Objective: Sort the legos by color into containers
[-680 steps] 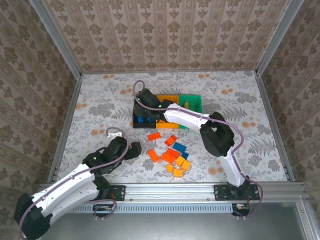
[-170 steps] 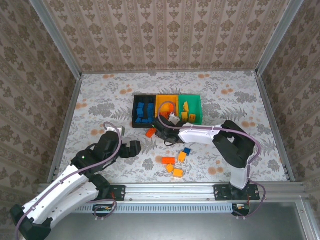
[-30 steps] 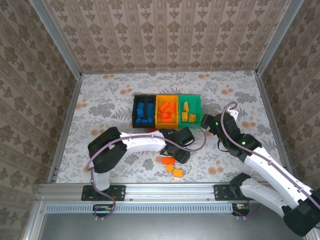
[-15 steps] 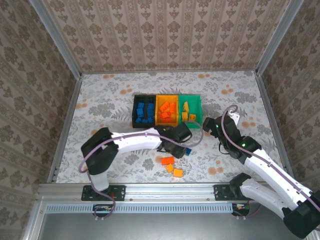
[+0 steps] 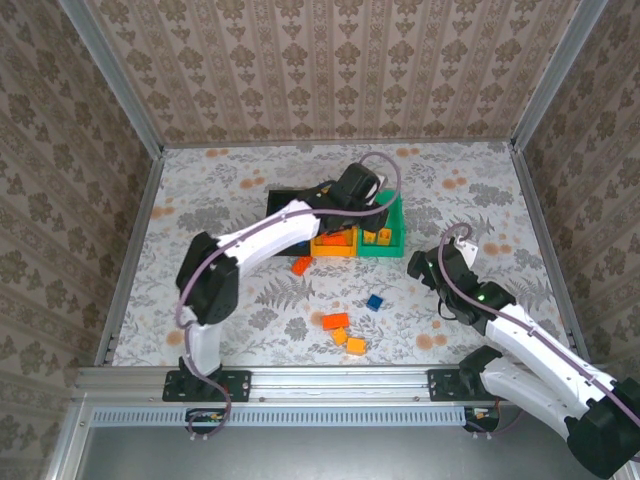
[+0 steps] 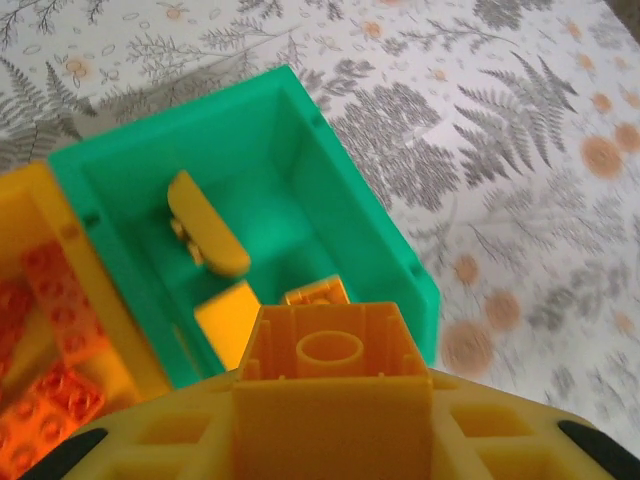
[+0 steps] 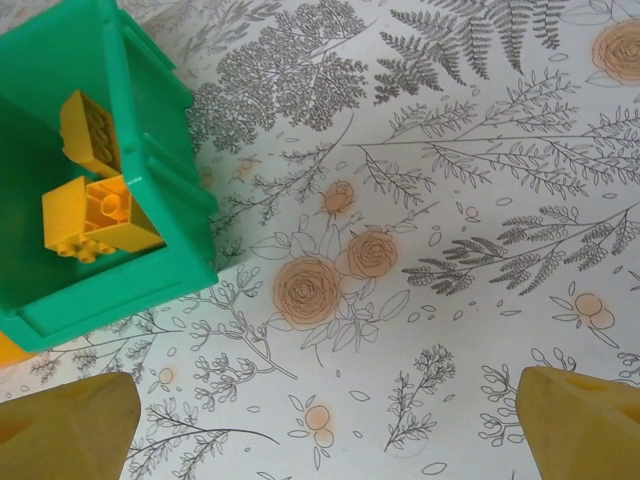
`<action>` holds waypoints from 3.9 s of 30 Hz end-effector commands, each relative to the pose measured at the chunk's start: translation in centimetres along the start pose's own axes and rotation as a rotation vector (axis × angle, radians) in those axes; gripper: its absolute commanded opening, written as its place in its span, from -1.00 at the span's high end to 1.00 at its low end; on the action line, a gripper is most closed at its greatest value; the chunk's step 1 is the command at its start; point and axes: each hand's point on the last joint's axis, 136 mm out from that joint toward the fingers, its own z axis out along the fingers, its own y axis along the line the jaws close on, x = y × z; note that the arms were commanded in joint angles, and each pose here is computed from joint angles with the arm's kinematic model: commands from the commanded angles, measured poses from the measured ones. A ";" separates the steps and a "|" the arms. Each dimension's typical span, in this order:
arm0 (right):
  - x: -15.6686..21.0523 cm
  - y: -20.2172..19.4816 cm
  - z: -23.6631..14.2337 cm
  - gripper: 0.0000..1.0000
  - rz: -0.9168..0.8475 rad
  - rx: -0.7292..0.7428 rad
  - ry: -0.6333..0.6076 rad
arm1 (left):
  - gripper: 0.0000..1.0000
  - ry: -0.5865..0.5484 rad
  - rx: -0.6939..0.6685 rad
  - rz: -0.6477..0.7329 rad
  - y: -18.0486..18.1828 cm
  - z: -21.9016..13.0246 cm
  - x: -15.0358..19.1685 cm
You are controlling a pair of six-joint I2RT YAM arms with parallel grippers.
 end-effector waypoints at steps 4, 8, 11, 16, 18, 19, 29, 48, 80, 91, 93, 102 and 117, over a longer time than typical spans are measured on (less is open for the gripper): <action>0.7 -0.4 0.4 -0.95 0.012 0.008 0.020 | -0.13 0.057 -0.037 0.011 1.5 4.3 -0.3; 0.9 -0.5 0.4 -0.95 0.016 0.008 0.026 | -0.55 0.036 -0.031 -0.007 1.2 3.6 -1.2; 0.9 -0.4 0.4 -0.95 0.020 0.005 0.026 | -0.68 -0.002 0.007 -0.015 0.1 1.6 -1.7; 0.8 -0.5 0.3 -0.96 0.018 0.007 0.023 | -0.84 0.018 0.042 0.032 -1.9 -1.4 1.5; 0.8 -0.7 0.3 -0.96 0.016 0.010 0.020 | -0.86 0.069 0.031 0.053 -2.2 -1.9 4.4; 0.8 -0.8 0.2 -0.96 0.017 0.012 0.017 | -0.87 0.090 0.029 0.059 -2.4 -2.1 5.8; 1.0 -1.1 0.1 -0.95 0.031 0.012 0.012 | -0.77 0.299 0.044 0.102 -4.5 -0.3 16.5; 0.0 -1.7 -0.8 -0.96 0.042 0.016 -0.029 | -0.47 0.484 -0.008 0.189 -4.6 1.1 22.2; 0.1 -1.8 -0.9 -0.96 0.050 0.011 -0.023 | -0.39 0.499 -0.126 0.240 -2.4 -1.6 25.5; 0.2 -1.9 -0.8 -0.96 0.055 0.015 -0.021 | 0.07 0.469 -0.081 0.262 -3.2 -1.7 24.8; 0.2 -1.9 -0.9 -0.96 0.056 0.013 -0.020 | 0.16 0.459 -0.089 0.260 -3.1 -1.9 24.6; 0.1 -1.5 -0.9 -0.96 0.066 -0.004 -0.020 | 0.33 0.360 -0.116 0.227 -2.4 -4.5 21.6; 0.4 -1.4 -0.5 -0.96 0.063 -0.011 -0.011 | 0.26 -0.060 -0.368 -0.192 13.7 -12.7 8.7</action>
